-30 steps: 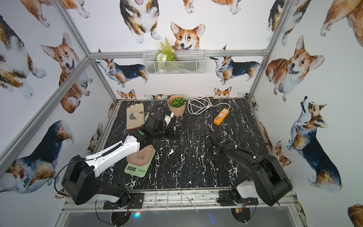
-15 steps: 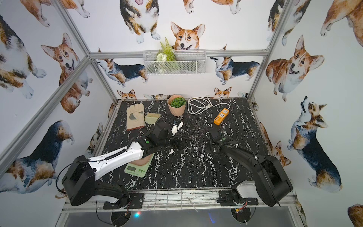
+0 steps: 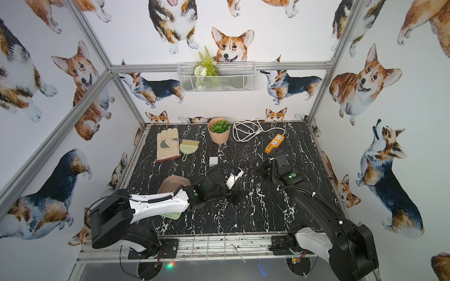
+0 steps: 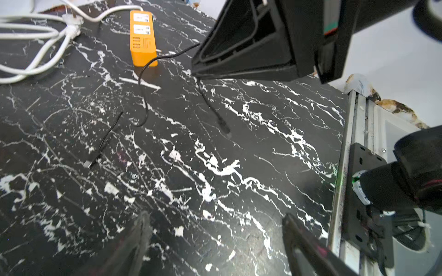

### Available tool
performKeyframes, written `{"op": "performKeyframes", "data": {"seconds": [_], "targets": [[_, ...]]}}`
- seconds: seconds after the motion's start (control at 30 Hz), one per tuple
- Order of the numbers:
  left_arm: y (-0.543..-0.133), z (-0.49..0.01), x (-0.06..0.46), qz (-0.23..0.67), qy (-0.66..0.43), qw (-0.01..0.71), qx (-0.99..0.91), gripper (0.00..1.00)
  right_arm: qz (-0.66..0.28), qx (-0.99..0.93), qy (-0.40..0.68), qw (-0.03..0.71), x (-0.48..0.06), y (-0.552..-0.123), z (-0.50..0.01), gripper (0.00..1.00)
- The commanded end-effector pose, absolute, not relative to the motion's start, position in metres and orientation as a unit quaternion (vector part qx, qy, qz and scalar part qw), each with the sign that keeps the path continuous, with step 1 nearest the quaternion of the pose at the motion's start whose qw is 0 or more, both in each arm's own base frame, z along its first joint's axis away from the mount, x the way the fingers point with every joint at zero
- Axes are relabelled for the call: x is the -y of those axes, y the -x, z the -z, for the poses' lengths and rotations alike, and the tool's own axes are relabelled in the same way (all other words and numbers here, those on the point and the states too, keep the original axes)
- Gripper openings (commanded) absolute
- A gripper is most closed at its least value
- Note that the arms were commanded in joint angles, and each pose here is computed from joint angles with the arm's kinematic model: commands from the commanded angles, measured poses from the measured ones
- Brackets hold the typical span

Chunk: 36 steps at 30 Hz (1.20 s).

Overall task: Charge the electronic scale
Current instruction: Pick up the charging cable from the center of the board.

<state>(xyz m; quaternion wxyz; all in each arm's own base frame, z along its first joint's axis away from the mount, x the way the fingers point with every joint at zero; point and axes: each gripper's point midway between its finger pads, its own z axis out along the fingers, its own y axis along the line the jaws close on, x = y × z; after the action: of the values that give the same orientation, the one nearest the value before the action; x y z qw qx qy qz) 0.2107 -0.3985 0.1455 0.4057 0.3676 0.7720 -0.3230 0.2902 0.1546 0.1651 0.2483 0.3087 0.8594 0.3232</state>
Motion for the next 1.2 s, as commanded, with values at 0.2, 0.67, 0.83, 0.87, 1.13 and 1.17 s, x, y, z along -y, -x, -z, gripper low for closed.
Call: {"op": "performKeyframes", "data": {"seconds": [0.2, 0.67, 0.83, 0.87, 1.13, 1.17], "targets": [[-0.245, -0.179, 0.434, 0.324, -0.332, 0.511, -0.723, 0.76, -0.449, -0.767, -0.398, 0.227, -0.169, -0.297, -0.203, 0.0], [-0.265, -0.164, 0.445, 0.305, -0.31, 0.536, -0.724, 0.53, -0.489, -0.739, -0.407, 0.222, -0.174, -0.298, -0.222, 0.0], [-0.269, -0.156, 0.447, 0.299, -0.306, 0.536, -0.728, 0.45, -0.495, -0.734, -0.407, 0.224, -0.174, -0.297, -0.227, 0.0], [-0.269, -0.155, 0.447, 0.299, -0.305, 0.536, -0.728, 0.43, -0.495, -0.734, -0.408, 0.223, -0.174, -0.297, -0.226, 0.0], [-0.27, -0.158, 0.445, 0.297, -0.305, 0.541, -0.726, 0.34, -0.5, -0.729, -0.412, 0.222, -0.173, -0.296, -0.225, 0.0], [-0.27, -0.158, 0.445, 0.296, -0.305, 0.542, -0.725, 0.33, -0.499, -0.729, -0.412, 0.222, -0.173, -0.296, -0.224, 0.0]]}}
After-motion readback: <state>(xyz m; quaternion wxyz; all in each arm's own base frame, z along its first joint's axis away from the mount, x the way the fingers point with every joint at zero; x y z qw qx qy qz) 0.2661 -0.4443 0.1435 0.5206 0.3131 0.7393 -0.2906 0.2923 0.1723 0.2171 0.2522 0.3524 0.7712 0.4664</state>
